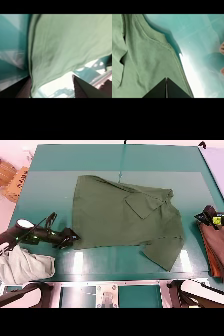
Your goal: Fold the shirts.
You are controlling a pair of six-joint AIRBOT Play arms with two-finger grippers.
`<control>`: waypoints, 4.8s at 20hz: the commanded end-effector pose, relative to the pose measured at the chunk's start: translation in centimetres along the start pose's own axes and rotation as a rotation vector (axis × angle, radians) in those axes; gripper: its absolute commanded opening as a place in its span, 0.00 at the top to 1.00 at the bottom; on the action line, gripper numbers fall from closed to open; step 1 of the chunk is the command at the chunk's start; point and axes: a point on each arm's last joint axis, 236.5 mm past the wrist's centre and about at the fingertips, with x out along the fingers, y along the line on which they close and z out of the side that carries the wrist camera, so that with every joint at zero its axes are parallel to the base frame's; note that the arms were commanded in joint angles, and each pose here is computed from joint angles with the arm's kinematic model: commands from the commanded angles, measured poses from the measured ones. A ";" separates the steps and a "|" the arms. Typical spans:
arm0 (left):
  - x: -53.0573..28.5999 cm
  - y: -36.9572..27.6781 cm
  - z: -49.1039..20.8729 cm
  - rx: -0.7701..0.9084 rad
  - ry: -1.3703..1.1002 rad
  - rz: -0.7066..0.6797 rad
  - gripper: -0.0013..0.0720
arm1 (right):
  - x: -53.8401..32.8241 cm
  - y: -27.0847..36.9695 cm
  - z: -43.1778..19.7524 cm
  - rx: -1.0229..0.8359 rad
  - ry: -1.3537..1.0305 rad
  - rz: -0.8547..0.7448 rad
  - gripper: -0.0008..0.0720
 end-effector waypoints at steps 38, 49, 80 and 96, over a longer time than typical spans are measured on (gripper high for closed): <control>-6.7 1.3 7.6 0.229 -0.199 0.082 0.95 | 3.9 -4.9 -22.9 0.274 0.606 -0.071 0.54; -18.9 -14.1 9.1 0.515 -0.408 -0.082 0.95 | -4.5 11.5 -6.2 -0.052 0.178 0.271 0.97; -13.2 -14.2 23.3 0.455 -0.533 0.020 0.95 | 3.8 17.9 7.6 -0.225 -0.265 0.240 0.97; -7.5 -9.1 30.7 0.352 -0.512 0.051 0.95 | 15.2 15.0 13.1 -0.292 -0.090 0.180 0.97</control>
